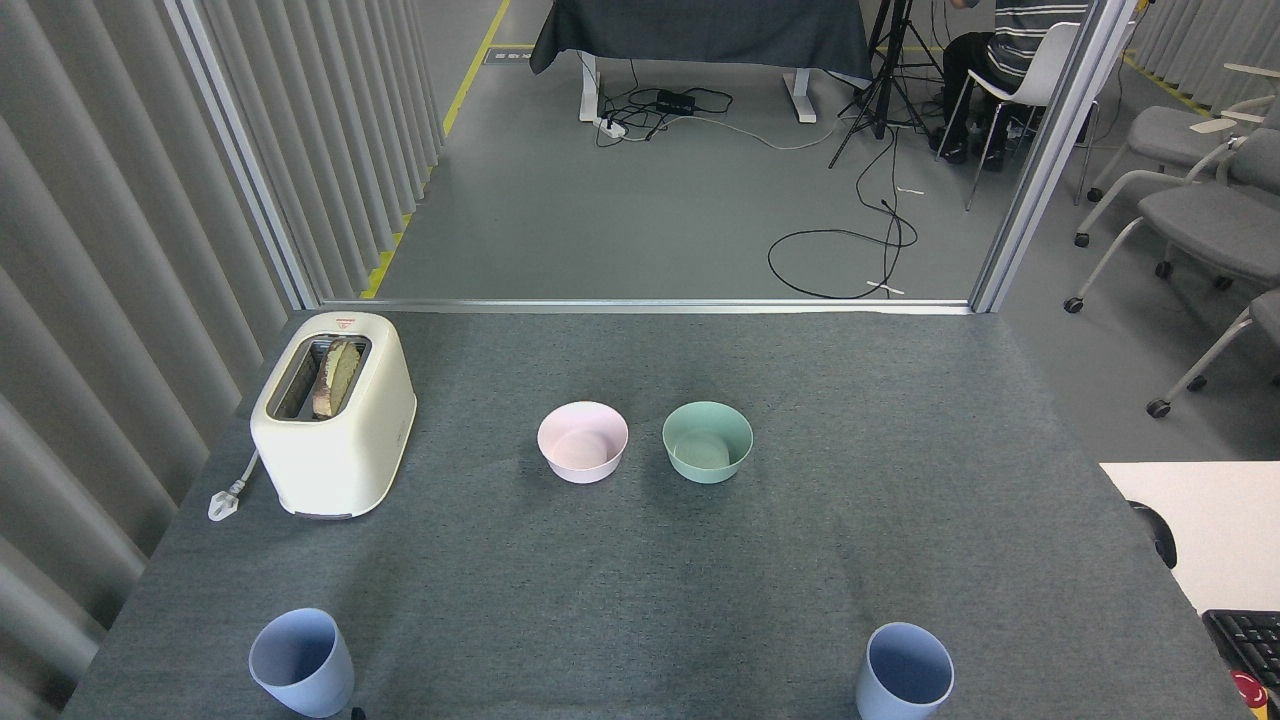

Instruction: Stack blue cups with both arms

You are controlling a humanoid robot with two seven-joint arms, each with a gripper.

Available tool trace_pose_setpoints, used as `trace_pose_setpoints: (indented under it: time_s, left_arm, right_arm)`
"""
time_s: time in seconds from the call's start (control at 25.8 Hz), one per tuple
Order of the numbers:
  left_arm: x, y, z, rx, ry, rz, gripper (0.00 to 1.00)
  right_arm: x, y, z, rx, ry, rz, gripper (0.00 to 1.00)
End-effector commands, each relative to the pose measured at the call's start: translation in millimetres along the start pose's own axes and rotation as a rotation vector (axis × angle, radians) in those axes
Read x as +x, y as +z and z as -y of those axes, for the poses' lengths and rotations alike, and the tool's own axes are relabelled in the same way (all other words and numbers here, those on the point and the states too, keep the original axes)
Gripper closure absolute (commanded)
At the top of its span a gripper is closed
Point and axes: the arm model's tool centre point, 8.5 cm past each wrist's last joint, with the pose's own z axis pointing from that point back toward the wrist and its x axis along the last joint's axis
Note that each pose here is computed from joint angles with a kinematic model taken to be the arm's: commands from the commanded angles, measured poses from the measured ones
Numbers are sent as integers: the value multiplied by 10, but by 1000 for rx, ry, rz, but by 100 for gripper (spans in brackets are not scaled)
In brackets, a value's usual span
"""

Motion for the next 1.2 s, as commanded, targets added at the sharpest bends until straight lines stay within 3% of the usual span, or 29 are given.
trace_pose_setpoints:
  time_s: [0.0, 0.77, 0.97, 1.16]
  left_arm:
    - [5, -63, 15, -3, 3, -4, 0]
    - [14, -541, 38, -9, 8, -21, 0]
    - [-2, -557, 28, -5, 1, -17, 33]
    - [83, -527, -95, 38, 18, 11, 48]
  right_arm:
    - [2, 0, -6, 2, 0, 0, 0]
    - [16, 1, -12, 4, -1, 0, 0]
    - [25, -1, -12, 2, -2, 1, 0]
    - [25, -1, -12, 2, -2, 1, 0]
